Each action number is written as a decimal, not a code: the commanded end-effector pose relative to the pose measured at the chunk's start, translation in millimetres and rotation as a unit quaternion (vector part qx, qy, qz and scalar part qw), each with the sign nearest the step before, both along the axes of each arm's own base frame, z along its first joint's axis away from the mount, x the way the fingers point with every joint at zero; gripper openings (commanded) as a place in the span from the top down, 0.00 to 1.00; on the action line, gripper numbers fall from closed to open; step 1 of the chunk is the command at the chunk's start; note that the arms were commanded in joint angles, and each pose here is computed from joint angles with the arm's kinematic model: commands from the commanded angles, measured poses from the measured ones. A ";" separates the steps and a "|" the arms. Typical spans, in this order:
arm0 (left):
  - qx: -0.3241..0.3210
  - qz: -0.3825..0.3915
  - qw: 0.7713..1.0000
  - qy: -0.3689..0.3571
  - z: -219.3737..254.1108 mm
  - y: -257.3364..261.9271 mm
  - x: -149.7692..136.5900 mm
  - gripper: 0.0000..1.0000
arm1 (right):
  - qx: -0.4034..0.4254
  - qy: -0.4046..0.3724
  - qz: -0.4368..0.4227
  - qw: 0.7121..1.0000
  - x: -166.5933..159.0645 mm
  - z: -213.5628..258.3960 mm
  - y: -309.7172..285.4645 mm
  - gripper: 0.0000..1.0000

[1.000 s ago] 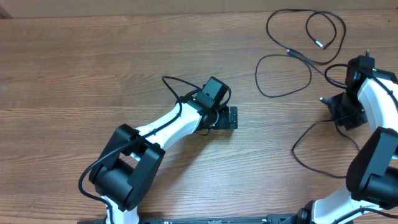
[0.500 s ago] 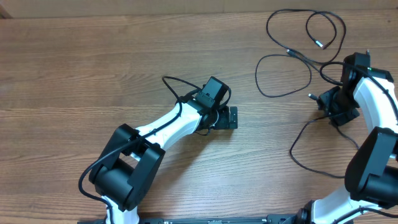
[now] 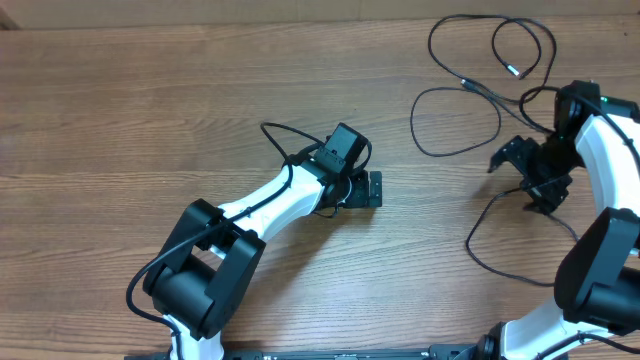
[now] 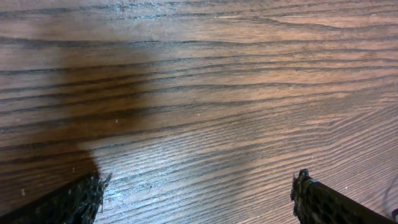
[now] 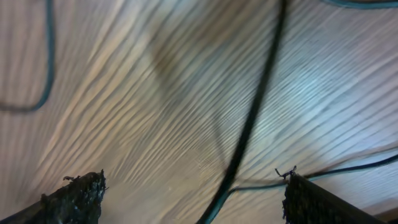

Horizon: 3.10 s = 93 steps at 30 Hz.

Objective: Untangle cables

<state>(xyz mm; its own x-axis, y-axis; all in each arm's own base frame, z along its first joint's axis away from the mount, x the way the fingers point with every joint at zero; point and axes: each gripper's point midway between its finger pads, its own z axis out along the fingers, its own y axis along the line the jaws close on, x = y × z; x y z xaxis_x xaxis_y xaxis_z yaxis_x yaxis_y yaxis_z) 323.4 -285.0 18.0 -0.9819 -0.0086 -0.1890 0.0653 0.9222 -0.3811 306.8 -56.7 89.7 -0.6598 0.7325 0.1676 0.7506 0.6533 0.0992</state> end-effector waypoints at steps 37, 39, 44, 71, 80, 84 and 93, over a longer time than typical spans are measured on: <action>0.022 0.008 1.000 0.007 -11.4 10.2 -1.0 0.00 | -0.012 -0.033 -0.003 0.999 -38.0 -22.1 29.1 0.96; 0.022 0.008 1.000 0.007 -11.4 10.2 -1.0 0.00 | -0.011 -0.036 -0.011 0.999 -36.9 -27.3 31.9 0.96; 0.022 0.008 1.000 0.007 -11.4 10.2 -1.0 0.01 | -0.010 -0.043 -0.015 0.999 -33.8 -30.5 34.5 0.96; 0.024 0.008 1.000 0.010 -12.0 11.2 -2.3 0.00 | -0.040 -0.089 -0.031 0.995 -4.2 -26.5 45.4 0.96; 0.025 0.008 1.000 0.011 -12.4 11.9 -3.1 0.00 | -0.105 -0.042 -0.030 0.993 -18.8 10.2 23.1 0.96; 0.029 0.008 0.999 0.016 -13.2 13.4 -5.0 0.00 | -0.148 -0.032 -0.029 0.988 -22.1 34.2 8.2 0.96; 0.037 0.008 0.999 0.026 -15.3 17.2 -9.9 0.00 | -0.172 -0.065 -0.106 0.977 -10.3 57.9 -38.9 0.85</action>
<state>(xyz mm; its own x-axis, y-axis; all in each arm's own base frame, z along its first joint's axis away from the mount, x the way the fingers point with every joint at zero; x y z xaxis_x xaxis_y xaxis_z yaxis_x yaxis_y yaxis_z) 319.9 -280.0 16.2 -0.9849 -0.0078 -0.1731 0.0556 0.9320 -0.3583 291.3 -67.3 137.2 -0.5614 0.8169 -0.1322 0.8254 0.5641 -0.0196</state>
